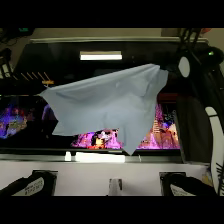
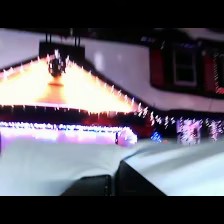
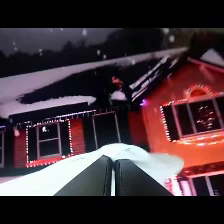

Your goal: Fold the shirts.

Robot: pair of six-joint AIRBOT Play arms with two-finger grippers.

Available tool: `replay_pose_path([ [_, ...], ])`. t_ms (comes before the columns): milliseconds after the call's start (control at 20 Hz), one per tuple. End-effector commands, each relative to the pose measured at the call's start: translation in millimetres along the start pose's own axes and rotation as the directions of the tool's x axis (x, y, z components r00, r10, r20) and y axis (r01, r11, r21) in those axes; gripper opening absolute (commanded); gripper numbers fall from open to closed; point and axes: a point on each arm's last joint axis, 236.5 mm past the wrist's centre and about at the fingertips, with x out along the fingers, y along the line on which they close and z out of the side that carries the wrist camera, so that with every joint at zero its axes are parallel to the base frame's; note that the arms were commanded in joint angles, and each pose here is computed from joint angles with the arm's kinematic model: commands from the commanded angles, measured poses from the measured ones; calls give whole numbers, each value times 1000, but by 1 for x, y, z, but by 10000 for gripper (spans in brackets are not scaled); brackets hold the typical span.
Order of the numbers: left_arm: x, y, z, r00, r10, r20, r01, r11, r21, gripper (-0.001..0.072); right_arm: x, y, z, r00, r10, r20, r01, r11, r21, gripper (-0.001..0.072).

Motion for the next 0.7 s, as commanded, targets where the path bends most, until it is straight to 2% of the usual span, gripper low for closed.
replay_pose_path([
  [0, 52, 14, -16, 998, -19, -67, 13, 996, -85, 38, 53, 18, -28, 998, 33, -63, -25, 992, 123, 27],
  [200, 79, 9, -28, 989, -82, -119, 61, 984, -168, 41, 72, 40, -62, 978, 111, -175, -82, 983, 164, 27],
  [250, 83, 5, -31, 986, -104, -129, 79, 978, -191, 57, 75, 46, -73, 968, 131, -212, -97, 982, 163, 27],
  [300, 84, 2, -32, 983, -123, -135, 93, 974, -208, 118, 78, 50, -81, 960, 145, -241, -109, 982, 156, 44],
  [350, 83, -1, -34, 981, -133, -144, 101, 972, -212, 283, 77, 51, -82, 958, 149, -246, -116, 983, 141, 207],
  [400, 78, 0, -36, 977, -133, -167, 98, 975, -201, 523, 74, 46, -79, 961, 133, -244, -112, 989, 97, 522],
  [450, 69, 9, -42, 970, -106, -220, 70, 983, -168, 675, 67, 30, -76, 966, 69, -249, -68, 998, 11, 624],
  [500, 54, 27, -51, 955, -45, -292, 13, 994, -112, 671, 57, -2, -70, 967, -53, -247, 29, 995, -99, 575],
  [550, 36, 56, -62, 926, 54, -373, -79, 996, -51, 670, 48, -34, -67, 955, -148, -257, 114, 983, -145, 534],
  [600, 16, 87, -75, 884, 145, -444, -168, 986, -14, 666, 40, -67, -68, 934, -202, -295, 168, 976, -135, 515],
  [650, 1, 110, -84, 857, 189, -480, -247, 967, -62, 627, 35, -94, -74, 912, -209, -353, 191, 978, -85, 479],
])
